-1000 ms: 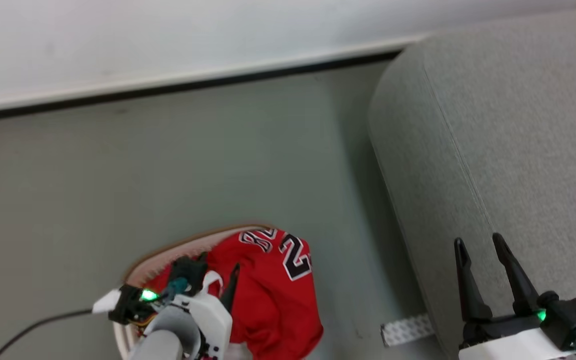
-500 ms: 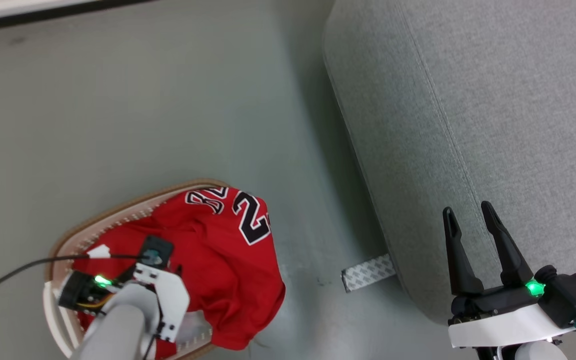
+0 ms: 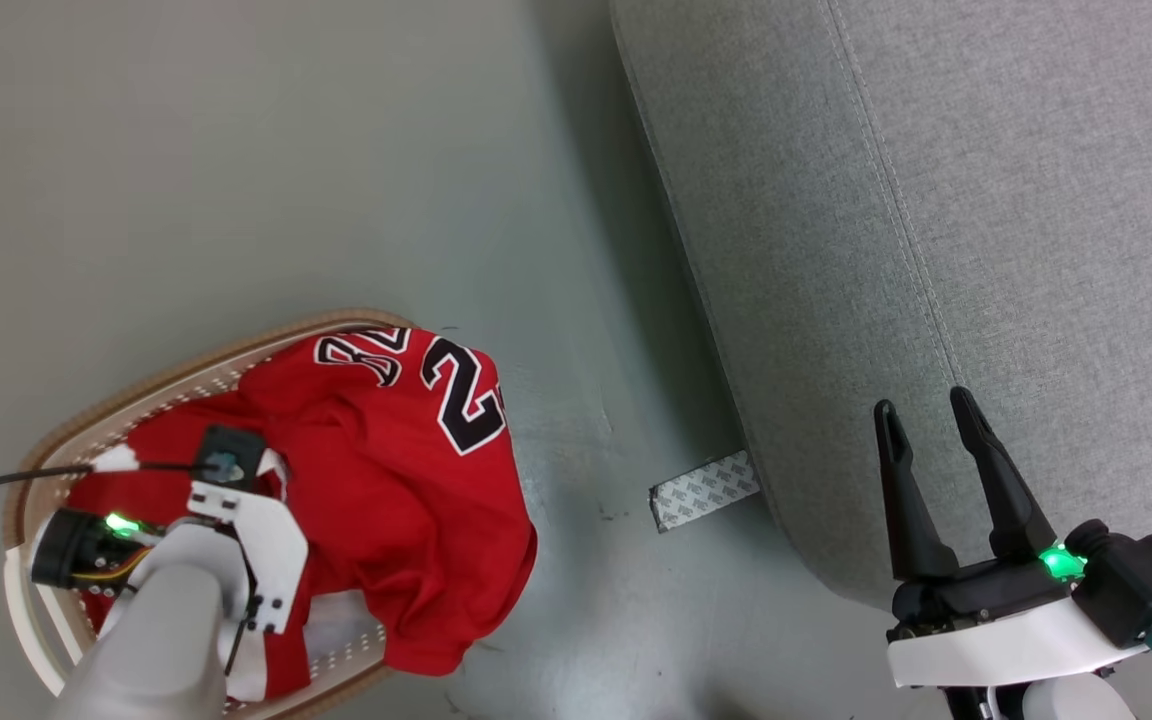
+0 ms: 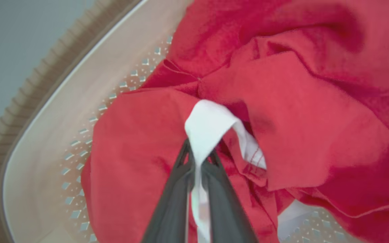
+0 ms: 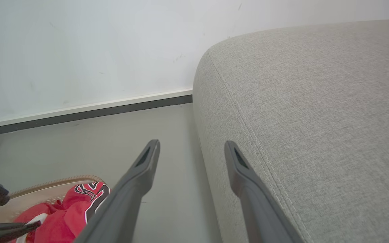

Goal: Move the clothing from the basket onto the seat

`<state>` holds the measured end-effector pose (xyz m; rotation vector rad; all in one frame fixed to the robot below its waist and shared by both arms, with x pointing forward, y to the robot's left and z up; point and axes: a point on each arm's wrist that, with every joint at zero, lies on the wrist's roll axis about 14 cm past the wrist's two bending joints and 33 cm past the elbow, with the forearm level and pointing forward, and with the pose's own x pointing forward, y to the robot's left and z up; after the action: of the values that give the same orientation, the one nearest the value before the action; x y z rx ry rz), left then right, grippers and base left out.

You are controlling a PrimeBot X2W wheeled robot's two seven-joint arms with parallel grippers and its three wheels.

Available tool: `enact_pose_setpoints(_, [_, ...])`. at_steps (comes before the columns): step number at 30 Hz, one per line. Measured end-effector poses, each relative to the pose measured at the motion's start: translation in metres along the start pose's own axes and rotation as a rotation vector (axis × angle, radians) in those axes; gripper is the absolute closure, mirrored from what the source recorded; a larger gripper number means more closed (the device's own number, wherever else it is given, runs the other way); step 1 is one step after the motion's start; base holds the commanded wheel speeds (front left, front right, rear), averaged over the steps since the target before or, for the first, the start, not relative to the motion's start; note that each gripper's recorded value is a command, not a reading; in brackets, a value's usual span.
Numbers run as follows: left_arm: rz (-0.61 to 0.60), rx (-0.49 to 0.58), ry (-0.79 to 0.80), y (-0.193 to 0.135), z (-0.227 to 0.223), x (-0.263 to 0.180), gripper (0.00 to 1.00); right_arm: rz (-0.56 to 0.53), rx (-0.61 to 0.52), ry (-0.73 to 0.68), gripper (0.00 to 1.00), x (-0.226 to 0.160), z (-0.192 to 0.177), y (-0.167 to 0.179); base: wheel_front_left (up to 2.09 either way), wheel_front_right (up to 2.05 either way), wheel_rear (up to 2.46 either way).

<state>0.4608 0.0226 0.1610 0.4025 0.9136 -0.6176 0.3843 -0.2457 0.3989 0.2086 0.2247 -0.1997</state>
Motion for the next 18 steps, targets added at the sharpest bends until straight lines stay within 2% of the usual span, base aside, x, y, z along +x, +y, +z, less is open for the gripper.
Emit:
enact_pose_setpoints(8, [0.032,-0.112,-0.144,0.005,0.028,-0.023,1.00,0.018,0.001,-0.026,0.00,-0.002,0.008,0.005,0.00,0.00,0.00])
enact_pose_setpoints(18, [0.067,-0.192,-0.367,0.002,0.069,-0.098,1.00,0.080,0.008,-0.080,0.00,-0.022,0.023,0.022,0.00,0.00,0.00])
